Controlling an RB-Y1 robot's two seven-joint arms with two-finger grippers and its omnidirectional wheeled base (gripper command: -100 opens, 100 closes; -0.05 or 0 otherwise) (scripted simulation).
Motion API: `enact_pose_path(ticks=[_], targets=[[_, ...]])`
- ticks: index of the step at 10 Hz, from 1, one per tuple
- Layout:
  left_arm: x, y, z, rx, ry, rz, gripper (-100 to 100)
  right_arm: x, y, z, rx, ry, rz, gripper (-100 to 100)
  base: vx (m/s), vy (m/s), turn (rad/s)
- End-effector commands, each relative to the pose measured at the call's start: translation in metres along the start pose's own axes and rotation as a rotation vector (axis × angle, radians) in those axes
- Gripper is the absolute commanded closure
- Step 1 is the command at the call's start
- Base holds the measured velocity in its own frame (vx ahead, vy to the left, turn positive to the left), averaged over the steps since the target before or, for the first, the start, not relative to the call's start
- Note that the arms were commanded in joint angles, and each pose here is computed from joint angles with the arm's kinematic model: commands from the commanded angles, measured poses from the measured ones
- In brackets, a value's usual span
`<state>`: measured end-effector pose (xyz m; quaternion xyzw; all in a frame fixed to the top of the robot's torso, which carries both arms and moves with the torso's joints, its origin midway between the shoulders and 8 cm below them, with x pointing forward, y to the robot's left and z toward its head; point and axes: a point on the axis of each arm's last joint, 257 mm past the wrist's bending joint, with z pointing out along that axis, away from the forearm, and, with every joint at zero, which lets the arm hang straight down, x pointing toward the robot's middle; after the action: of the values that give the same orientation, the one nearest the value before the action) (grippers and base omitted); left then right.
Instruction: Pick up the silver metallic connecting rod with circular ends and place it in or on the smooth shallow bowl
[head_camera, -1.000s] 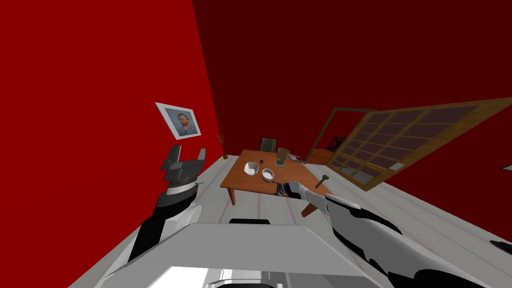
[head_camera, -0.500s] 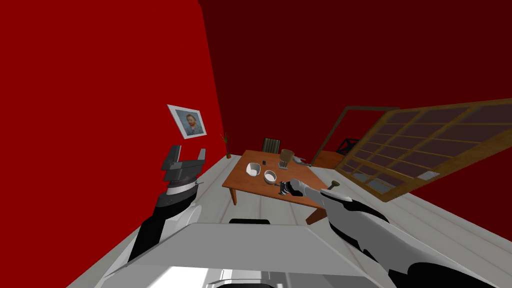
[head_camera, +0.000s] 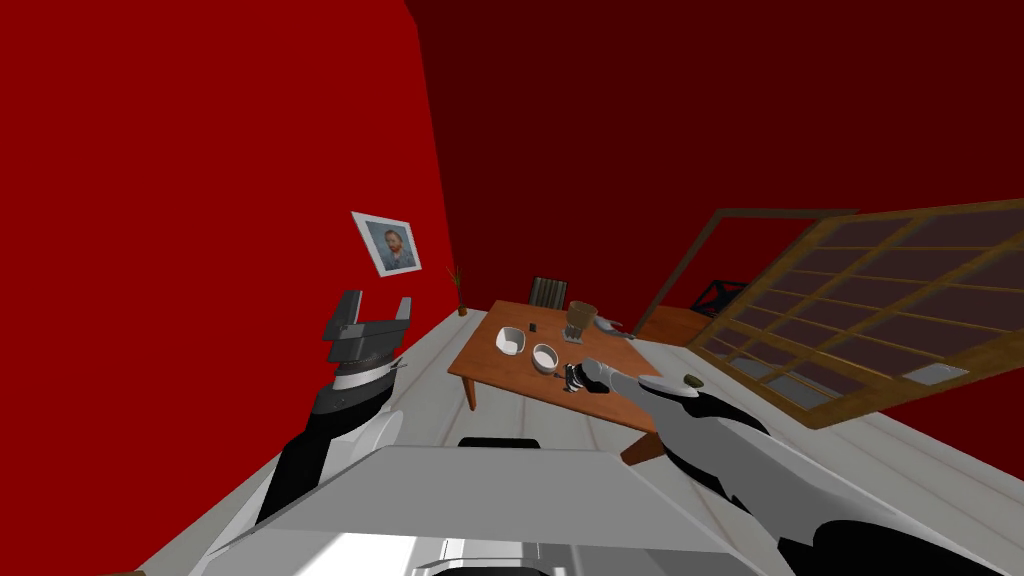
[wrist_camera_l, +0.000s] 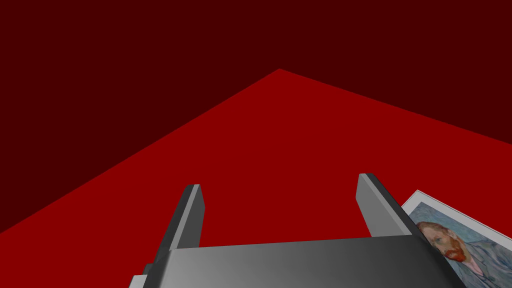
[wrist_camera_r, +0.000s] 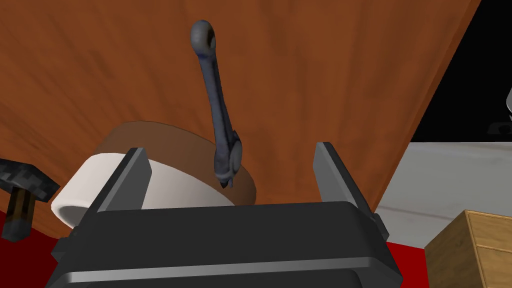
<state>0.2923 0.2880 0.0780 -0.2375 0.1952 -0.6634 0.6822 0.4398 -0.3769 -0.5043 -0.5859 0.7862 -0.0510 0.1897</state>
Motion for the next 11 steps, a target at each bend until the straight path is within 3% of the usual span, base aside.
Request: enact_pose_path(ticks=[1, 4, 5, 6, 9, 10, 11], targets=[[0.0, 0.0, 0.0, 0.0, 0.0, 0.0, 0, 0.01, 0.001, 0.001, -0.004, 0.034, -0.027, -100, 0.033, 0.001, 0.127], [0.0, 0.0, 0.0, 0.0, 0.0, 0.0, 0, 0.014, 0.003, 0.002, -0.009, 0.046, -0.038, -100, 0.019, 0.001, 0.052], [0.0, 0.0, 0.0, 0.0, 0.0, 0.0, 0, 0.015, 0.004, 0.002, -0.01, 0.048, -0.04, 0, 0.0, 0.0, 0.0], [0.0, 0.0, 0.0, 0.0, 0.0, 0.0, 0, 0.016, 0.019, 0.012, -0.008, 0.05, -0.032, -100, 0.052, -0.024, 0.069], [0.0, 0.0, 0.0, 0.0, 0.0, 0.0, 0, 0.017, 0.025, 0.016, -0.009, 0.051, -0.028, -100, 0.052, -0.029, 0.031], [0.0, 0.0, 0.0, 0.0, 0.0, 0.0, 0, 0.017, 0.026, 0.017, -0.009, 0.05, -0.028, 100, 0.0, 0.0, 0.0], [0.0, 0.0, 0.0, 0.0, 0.0, 0.0, 0, 0.016, 0.026, 0.017, -0.01, 0.049, -0.028, 100, 0.0, 0.0, 0.0]])
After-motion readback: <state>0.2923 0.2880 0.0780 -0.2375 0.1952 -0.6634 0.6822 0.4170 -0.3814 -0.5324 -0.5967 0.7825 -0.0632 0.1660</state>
